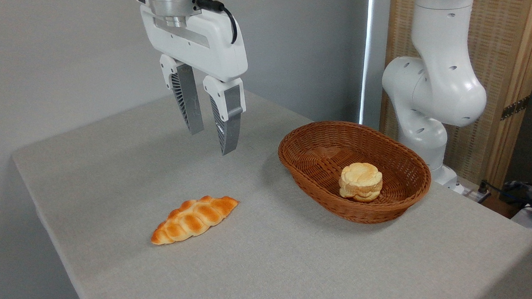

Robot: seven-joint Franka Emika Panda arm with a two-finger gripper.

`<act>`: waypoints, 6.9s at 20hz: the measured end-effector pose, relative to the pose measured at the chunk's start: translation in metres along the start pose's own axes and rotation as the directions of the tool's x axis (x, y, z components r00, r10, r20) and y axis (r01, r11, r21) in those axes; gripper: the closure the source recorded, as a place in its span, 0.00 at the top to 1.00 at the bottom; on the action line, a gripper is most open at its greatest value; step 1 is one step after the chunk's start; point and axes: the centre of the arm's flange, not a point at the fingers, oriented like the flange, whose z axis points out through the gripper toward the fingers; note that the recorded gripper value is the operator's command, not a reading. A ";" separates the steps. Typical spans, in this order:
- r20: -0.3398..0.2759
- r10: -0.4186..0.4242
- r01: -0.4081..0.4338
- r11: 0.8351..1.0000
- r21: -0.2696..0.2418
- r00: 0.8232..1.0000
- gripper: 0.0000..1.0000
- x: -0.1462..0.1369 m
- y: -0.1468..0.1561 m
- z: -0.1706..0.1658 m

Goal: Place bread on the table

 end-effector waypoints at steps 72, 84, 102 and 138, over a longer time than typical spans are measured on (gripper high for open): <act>0.234 0.401 -0.383 0.916 -0.122 0.885 1.00 -0.202 0.125 0.184; 0.230 0.405 -0.395 0.914 -0.091 0.885 1.00 -0.199 0.123 0.184; 0.235 0.422 -0.411 0.906 -0.098 0.876 0.48 -0.203 0.129 0.216; 0.070 0.366 -0.371 0.926 0.076 0.928 1.00 -0.056 0.023 0.081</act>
